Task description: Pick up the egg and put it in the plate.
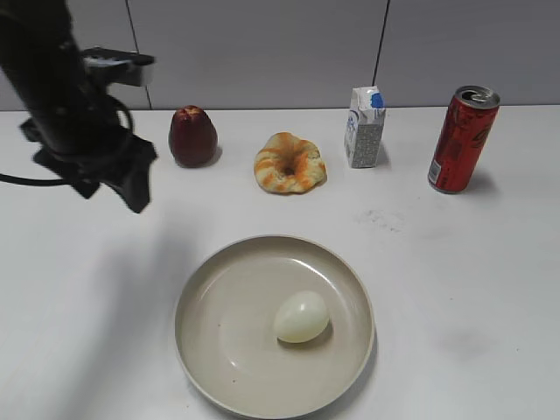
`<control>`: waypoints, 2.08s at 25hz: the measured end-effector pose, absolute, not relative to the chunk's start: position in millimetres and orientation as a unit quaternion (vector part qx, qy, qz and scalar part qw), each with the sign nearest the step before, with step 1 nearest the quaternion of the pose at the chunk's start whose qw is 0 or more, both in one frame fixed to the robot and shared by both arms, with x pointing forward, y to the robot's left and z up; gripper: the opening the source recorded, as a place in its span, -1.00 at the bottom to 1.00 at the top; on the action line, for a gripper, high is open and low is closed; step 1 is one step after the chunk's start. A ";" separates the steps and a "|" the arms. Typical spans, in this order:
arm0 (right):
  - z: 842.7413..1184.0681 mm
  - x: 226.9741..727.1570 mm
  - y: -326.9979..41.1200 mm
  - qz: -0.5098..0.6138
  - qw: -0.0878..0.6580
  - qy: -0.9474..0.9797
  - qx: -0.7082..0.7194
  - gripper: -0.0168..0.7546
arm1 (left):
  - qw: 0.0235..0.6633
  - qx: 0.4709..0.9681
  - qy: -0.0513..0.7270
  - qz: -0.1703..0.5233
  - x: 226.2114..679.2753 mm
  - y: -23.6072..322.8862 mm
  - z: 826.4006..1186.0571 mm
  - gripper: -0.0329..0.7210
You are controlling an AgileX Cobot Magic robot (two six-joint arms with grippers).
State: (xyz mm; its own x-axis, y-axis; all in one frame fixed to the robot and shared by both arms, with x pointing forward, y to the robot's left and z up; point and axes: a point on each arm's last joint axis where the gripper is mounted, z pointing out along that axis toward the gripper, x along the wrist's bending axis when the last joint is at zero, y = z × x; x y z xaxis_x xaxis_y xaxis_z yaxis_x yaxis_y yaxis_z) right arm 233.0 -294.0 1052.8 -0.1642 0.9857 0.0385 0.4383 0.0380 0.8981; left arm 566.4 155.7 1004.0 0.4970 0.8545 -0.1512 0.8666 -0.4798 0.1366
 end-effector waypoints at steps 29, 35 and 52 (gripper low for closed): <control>1052.8 233.0 -294.0 0.415 0.330 0.640 0.556 0.48 | 0.203 0.726 0.647 0.118 349.0 291.5 1032.6 0.56; 1052.8 233.0 -293.9 0.415 0.330 0.640 0.556 0.48 | 0.264 0.711 0.623 0.189 311.2 289.3 1041.7 0.49; 1052.8 233.0 -293.9 0.415 0.330 0.640 0.556 0.48 | 0.402 0.647 0.538 0.362 233.9 286.0 1056.4 0.46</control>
State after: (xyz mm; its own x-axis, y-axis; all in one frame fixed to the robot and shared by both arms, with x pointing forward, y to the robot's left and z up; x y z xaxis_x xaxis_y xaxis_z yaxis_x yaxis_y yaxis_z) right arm 233.0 -293.9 1052.8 -0.1646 0.9856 0.0391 0.4383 0.0376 0.8980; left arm 233.9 286.0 1056.4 0.1584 0.9867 0.0367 0.4045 -0.0988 0.9092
